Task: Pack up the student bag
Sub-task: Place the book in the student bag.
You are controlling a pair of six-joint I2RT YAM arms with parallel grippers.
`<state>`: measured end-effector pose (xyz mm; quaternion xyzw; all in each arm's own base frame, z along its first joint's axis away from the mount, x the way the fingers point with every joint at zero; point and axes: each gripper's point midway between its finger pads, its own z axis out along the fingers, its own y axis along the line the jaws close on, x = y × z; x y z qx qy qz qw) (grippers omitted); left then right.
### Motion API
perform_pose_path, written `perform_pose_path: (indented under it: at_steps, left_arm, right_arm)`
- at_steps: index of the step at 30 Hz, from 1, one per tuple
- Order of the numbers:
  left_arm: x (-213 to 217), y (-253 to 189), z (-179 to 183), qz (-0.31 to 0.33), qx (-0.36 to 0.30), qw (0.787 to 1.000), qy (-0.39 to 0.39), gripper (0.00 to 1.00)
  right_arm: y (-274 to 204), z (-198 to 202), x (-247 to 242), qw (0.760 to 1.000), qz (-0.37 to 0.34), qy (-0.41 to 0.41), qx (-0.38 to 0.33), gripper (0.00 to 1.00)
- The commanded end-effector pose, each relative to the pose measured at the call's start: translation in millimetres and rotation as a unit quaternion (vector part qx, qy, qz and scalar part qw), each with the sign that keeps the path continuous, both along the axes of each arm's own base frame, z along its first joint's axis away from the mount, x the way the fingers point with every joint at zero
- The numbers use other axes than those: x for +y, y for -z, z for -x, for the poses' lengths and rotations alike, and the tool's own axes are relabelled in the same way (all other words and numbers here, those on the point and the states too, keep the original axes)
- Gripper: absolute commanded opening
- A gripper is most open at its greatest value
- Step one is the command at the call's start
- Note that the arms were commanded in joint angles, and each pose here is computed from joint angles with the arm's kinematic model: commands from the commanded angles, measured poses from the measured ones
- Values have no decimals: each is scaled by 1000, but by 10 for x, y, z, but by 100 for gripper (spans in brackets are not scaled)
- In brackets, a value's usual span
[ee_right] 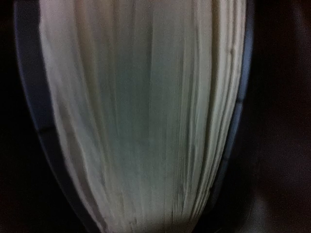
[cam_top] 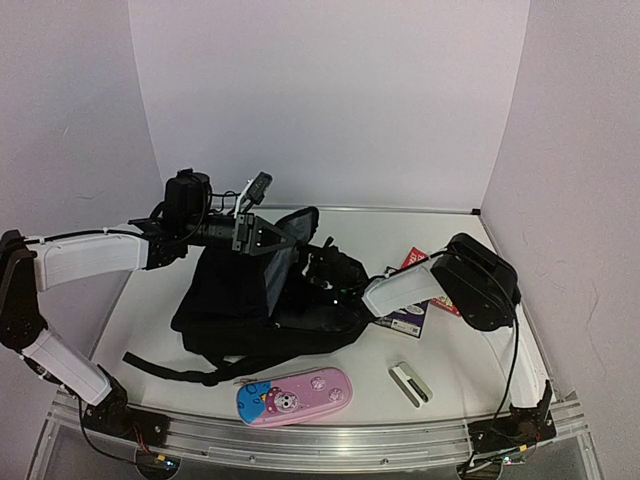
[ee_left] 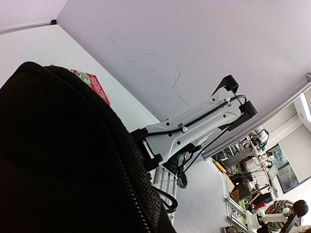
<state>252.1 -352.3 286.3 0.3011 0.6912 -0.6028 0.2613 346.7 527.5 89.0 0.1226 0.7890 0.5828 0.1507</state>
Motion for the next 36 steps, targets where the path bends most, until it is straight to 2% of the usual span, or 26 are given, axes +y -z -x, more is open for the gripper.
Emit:
perform_pose_path:
  at_steps: [1, 4, 6, 8, 11, 14, 17, 23, 28, 30, 33, 36]
  left_arm:
    - [-58, -506, 90, 62, -64, 996, 30, 0]
    - [-11, -450, 77, 56, -66, 996, 8, 0]
    - [31, -408, 66, 48, -67, 997, -10, 0]
    - [75, -353, 33, 37, -63, 997, -35, 0]
    - [195, -175, -103, 2, -46, 994, -101, 0]
    - [431, 74, -275, -34, -18, 983, -179, 0]
    - [718, 256, -396, -42, 19, 971, -233, 0]
    - [1241, 670, -519, -70, 90, 934, -338, 0]
    - [1516, 991, -507, -98, 138, 900, -402, 0]
    - [1646, 1126, -494, -110, 163, 880, -433, 0]
    - [1843, 1369, -429, -128, 201, 848, -473, 0]
    - [1938, 1552, -359, -133, 231, 833, -485, 1]
  right_arm:
    - [-508, -66, 304, 994, -38, -39, -94, 0]
    - [-349, -59, 309, 995, -16, -46, -88, 0]
    - [-273, -45, 286, 995, -6, -47, -87, 5]
    - [-234, -33, 253, 995, 2, -47, -88, 18]
    - [-316, -18, 183, 993, 12, -43, -107, 30]
    - [-412, -9, 61, 990, 40, -34, -132, 48]
    - [-522, 31, -83, 985, 71, -31, -153, 62]
    - [-813, 254, -463, 979, 106, -33, -174, 80]
    - [-929, 415, -865, 971, 163, -22, -175, 87]
    - [-878, 400, -1127, 959, 222, -3, -176, 89]
    - [-830, 280, -1641, 929, 321, 37, -182, 95]
    - [-680, 74, -2291, 898, 404, 84, -152, 98]
